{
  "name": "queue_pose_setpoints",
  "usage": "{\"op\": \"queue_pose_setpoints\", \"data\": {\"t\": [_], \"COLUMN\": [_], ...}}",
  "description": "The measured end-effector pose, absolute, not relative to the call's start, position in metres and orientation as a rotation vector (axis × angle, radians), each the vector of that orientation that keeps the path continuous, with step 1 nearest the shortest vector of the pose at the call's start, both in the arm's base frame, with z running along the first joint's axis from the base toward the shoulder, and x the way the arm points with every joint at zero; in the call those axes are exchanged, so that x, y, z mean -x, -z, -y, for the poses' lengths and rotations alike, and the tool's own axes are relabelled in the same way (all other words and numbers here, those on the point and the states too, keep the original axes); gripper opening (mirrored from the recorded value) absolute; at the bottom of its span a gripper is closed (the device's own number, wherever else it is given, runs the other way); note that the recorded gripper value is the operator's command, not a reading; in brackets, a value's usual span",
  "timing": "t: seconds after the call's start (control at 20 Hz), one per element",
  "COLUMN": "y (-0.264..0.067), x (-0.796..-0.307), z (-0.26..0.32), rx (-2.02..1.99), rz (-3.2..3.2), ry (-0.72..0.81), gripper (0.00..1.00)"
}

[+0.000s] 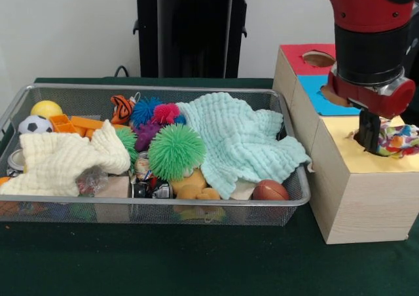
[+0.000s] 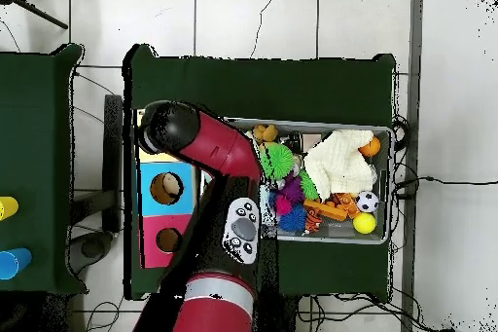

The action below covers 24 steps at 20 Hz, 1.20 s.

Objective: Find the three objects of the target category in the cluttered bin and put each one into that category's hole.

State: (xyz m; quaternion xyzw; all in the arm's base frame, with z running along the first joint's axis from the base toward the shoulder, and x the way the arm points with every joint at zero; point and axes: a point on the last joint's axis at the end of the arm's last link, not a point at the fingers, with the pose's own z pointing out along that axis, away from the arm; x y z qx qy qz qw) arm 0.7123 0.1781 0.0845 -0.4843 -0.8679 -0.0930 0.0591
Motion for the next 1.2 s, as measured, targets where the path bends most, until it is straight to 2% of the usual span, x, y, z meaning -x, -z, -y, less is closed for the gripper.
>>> {"op": "queue_pose_setpoints", "data": {"t": [0.4,0.7,1.2], "y": [-0.099,-0.099,-0.096], "x": [-0.707,-0.72,-0.72], "z": [-0.175,-0.187,-0.192], "rx": [1.361,1.392,1.389], "rz": [2.721,2.672,2.659], "ry": [0.131,0.235,0.254], "gripper": [0.0,0.0,0.0]}}
